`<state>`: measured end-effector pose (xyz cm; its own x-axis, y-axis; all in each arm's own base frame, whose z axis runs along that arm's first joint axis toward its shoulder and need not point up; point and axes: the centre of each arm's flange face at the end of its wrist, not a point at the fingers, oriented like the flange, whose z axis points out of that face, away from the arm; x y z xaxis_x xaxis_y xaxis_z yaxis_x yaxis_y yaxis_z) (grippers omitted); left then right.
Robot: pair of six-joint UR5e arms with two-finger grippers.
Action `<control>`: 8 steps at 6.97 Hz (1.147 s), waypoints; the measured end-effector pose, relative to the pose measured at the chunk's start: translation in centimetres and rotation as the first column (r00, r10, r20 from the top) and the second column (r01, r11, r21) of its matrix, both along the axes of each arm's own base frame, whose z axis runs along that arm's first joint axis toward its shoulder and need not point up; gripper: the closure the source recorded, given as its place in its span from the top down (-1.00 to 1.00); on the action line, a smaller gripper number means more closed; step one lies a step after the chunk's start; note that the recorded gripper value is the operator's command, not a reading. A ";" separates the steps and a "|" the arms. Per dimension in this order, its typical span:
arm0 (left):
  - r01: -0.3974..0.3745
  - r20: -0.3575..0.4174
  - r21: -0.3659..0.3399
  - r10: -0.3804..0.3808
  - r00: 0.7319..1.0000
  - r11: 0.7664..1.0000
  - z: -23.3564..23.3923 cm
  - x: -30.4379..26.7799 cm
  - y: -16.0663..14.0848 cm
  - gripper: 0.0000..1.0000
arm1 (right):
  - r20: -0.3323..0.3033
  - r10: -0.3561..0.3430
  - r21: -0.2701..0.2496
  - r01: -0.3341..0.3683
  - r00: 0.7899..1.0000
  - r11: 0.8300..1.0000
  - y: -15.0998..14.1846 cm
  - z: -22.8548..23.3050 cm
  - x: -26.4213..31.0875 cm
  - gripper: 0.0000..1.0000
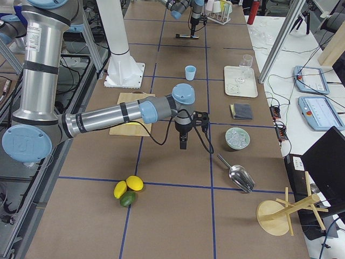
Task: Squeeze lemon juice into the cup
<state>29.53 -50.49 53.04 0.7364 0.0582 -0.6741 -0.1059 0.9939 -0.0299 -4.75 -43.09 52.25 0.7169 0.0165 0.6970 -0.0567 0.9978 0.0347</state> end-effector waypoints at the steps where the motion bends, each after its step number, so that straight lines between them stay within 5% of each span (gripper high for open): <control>1: -0.003 -0.023 0.040 0.004 1.000 0.999 -1.8 -0.7 -0.1 1.00 | 0.000 0.000 0.001 0.000 1.000 1.000 0.0 -0.1 0.0 1.00; 3: 0.042 -0.070 0.171 -0.031 0.997 0.984 -5.8 -7.5 -1.9 1.00 | 0.006 -0.002 -0.001 0.002 1.000 1.000 -0.1 -0.1 0.0 1.00; 5: 0.067 -0.072 0.274 -0.049 0.996 0.959 -4.9 -17.6 -2.5 1.00 | 0.030 -0.012 -0.013 0.013 0.999 1.000 -0.2 -0.1 -0.3 1.00; 8: 0.065 -0.045 0.293 -0.054 0.998 0.954 1.2 -28.4 -0.5 1.00 | 0.036 0.000 -0.036 0.001 0.999 0.999 -0.8 1.3 0.6 1.00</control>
<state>1.11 -51.03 54.23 0.7202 0.2147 -0.6597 -0.0420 0.9627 0.2675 -4.15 -43.87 53.55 0.6917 0.0413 0.7210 -0.0564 0.9984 -0.0030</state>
